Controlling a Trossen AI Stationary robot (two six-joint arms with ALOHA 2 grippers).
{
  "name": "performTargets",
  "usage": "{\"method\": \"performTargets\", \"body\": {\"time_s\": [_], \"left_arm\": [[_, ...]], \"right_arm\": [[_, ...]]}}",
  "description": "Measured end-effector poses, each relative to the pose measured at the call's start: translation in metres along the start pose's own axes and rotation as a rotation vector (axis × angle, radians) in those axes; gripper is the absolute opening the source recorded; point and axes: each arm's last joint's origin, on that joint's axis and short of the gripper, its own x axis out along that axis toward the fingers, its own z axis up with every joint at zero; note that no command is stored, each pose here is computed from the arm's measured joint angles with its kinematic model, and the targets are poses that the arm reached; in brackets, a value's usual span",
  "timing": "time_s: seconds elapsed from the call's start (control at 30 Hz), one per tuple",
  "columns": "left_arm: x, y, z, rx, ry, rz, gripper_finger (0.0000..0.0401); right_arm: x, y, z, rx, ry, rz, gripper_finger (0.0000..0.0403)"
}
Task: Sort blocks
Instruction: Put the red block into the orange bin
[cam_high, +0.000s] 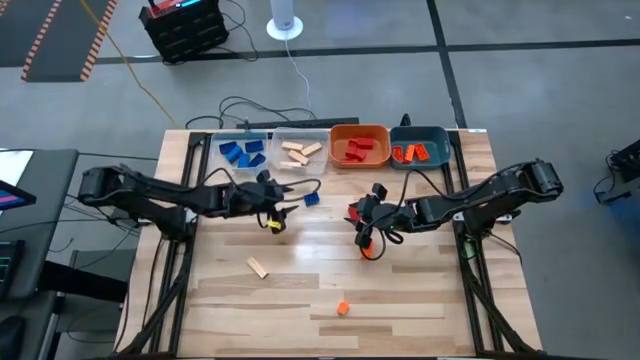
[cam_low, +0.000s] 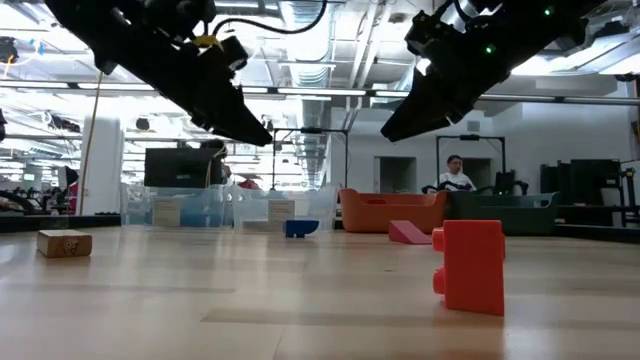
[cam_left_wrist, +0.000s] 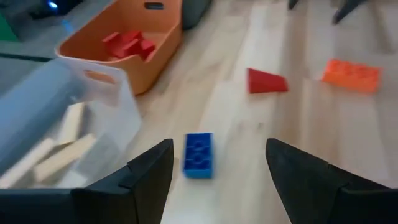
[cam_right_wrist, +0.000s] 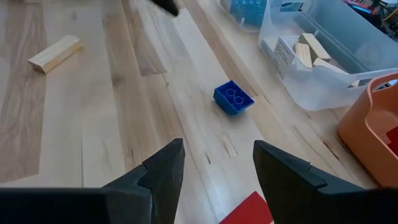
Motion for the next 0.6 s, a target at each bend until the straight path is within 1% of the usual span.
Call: {"method": "performTargets", "body": {"time_s": [0.07,0.13,0.17,0.23,0.37,0.43,0.53,0.6], "left_arm": [[-0.002,-0.005,0.001,-0.046,-0.008,-0.020,0.0249],[-0.003,-0.009,0.003,-0.144,-0.031,-0.036,0.0249],[-0.004,-0.010,0.005,-0.190,-0.054,-0.043,0.0249],[-0.005,-0.013,0.012,-0.233,-0.126,-0.052,0.0249],[-0.013,-0.020,0.030,-0.198,-0.311,-0.034,0.0249],[-0.018,-0.026,0.035,-0.157,-0.370,-0.021,0.0249],[-0.023,-0.034,0.036,-0.067,-0.389,-0.021,0.0249],[-0.025,-0.038,0.035,-0.036,-0.389,-0.030,0.0249]], "right_arm": [[0.000,0.000,0.001,0.001,-0.008,0.002,0.0223],[0.000,0.000,0.001,-0.011,-0.008,0.001,0.0223],[0.000,0.000,0.001,-0.013,-0.008,0.000,0.0223],[0.000,0.000,0.001,-0.012,-0.011,-0.002,0.0223],[-0.002,0.001,0.000,-0.010,-0.042,-0.091,0.0223],[-0.003,0.003,-0.007,0.012,-0.064,-0.143,0.0223],[-0.008,0.009,-0.028,0.043,-0.094,-0.188,0.0223],[-0.012,0.012,-0.040,0.072,-0.134,-0.227,0.0223]]}}
